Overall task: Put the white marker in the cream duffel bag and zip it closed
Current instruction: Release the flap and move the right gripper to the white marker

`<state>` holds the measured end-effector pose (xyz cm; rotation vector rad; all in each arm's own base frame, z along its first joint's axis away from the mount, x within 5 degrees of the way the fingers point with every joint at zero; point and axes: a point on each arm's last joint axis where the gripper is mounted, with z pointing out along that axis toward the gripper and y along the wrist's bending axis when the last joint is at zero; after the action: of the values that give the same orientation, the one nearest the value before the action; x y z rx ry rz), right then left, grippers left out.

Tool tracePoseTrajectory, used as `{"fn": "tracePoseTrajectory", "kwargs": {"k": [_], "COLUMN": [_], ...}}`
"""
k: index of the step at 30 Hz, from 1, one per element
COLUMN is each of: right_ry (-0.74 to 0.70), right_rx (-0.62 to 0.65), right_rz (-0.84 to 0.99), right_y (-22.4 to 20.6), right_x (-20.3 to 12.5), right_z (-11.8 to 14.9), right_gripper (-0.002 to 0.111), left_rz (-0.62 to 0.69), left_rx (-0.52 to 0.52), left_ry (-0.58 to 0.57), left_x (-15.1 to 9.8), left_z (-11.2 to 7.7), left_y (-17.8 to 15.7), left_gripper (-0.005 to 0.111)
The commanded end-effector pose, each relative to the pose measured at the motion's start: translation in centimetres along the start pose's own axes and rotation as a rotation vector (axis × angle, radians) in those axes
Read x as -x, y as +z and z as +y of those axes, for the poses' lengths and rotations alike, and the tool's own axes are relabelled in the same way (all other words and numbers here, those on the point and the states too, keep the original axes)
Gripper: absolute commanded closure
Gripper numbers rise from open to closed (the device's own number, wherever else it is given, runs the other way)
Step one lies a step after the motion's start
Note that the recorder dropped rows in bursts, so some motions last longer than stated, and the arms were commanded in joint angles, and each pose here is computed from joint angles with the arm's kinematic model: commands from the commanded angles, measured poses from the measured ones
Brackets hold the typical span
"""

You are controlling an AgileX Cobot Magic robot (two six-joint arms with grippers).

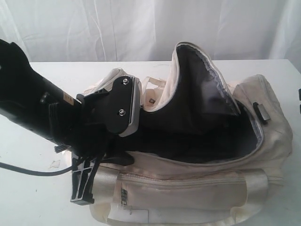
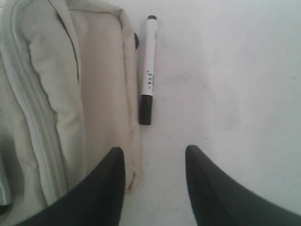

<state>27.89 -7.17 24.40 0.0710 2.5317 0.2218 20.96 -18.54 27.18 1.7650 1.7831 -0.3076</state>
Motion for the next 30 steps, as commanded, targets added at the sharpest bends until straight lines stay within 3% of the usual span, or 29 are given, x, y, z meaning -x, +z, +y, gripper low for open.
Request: {"fn": "tracePoseTrajectory", "kwargs": {"k": [1, 19, 30], "right_ry": [0.032, 0.042, 0.0], "right_rx": [0.092, 0.113, 0.139], "right_rz": [0.012, 0.066, 0.114], "right_y": [1.9, 7.7, 11.8], "right_x": [-0.1, 1.7, 2.5], "right_z": [-0.7, -3.2, -2.6], "right_gripper": [0.061, 0.06, 0.06], "left_rz": [0.003, 0.003, 0.003], "left_rx": [-0.042, -0.042, -0.042], "left_ry": [-0.023, -0.023, -0.023], "left_x": [0.0, 0.0, 0.0], "left_z": [-0.6, -0.6, -0.6], "left_y": [0.0, 0.0, 0.0], "left_gripper": [0.107, 0.107, 0.107]}}
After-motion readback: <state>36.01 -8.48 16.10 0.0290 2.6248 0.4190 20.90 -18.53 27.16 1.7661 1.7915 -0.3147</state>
